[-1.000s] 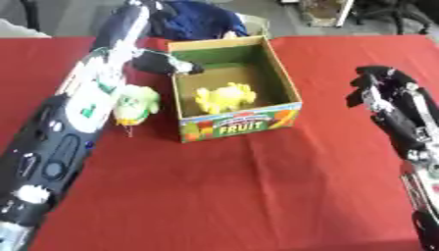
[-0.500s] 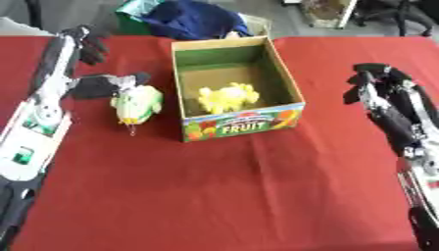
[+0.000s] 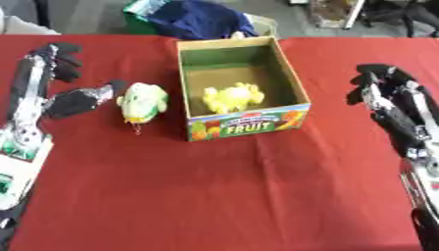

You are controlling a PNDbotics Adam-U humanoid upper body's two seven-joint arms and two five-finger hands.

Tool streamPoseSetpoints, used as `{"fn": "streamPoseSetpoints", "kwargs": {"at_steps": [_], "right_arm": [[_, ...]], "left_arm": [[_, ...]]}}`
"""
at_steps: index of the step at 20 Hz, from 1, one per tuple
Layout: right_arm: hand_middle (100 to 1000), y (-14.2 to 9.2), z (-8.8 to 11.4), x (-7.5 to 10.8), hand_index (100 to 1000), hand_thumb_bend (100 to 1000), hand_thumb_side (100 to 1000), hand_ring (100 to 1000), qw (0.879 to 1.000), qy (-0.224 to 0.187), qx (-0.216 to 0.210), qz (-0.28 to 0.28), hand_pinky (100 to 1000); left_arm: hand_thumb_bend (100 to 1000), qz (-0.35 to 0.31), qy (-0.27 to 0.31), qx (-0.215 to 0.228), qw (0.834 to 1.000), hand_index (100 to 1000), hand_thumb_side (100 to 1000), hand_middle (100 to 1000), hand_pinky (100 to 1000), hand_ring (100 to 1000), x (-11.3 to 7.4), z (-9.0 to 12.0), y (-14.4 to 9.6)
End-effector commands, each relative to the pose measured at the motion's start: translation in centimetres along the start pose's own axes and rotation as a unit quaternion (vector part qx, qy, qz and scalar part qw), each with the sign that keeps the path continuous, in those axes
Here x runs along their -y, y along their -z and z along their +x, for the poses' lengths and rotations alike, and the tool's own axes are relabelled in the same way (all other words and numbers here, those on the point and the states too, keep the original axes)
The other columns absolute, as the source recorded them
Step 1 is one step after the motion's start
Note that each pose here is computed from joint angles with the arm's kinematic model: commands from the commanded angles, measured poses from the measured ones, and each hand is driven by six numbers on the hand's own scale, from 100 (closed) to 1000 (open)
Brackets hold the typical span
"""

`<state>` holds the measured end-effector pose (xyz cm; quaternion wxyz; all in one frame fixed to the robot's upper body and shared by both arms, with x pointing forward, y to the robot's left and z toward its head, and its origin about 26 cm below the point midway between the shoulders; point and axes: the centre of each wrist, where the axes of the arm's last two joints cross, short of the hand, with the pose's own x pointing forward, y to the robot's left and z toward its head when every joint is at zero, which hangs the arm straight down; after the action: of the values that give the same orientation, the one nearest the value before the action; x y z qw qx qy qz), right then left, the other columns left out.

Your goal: Pick up objects on the table and place them in the box.

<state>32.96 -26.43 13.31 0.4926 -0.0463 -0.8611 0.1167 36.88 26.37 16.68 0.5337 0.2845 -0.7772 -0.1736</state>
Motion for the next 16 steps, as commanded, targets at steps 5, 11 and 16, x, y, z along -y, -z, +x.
{"fn": "streamPoseSetpoints", "kwargs": {"at_steps": [5, 11, 16], "right_arm": [[563, 0.28, 0.81, 0.86, 727, 100, 446, 524, 1.000, -0.016, 0.014, -0.003, 521], [563, 0.26, 0.81, 0.85, 727, 100, 447, 524, 1.000, -0.016, 0.013, -0.003, 521], [563, 0.20, 0.77, 0.86, 727, 100, 449, 524, 1.000, -0.017, 0.012, -0.004, 521]], "left_arm": [[794, 0.005, -0.001, -0.001, 1.000, 740, 279, 530, 600, 549, -0.50, -0.17, 0.09], [795, 0.000, -0.001, -0.005, 1.000, 741, 283, 530, 600, 549, -0.39, -0.38, 0.04], [796, -0.002, -0.001, -0.005, 1.000, 741, 284, 531, 600, 550, -0.33, -0.36, 0.05]]}}
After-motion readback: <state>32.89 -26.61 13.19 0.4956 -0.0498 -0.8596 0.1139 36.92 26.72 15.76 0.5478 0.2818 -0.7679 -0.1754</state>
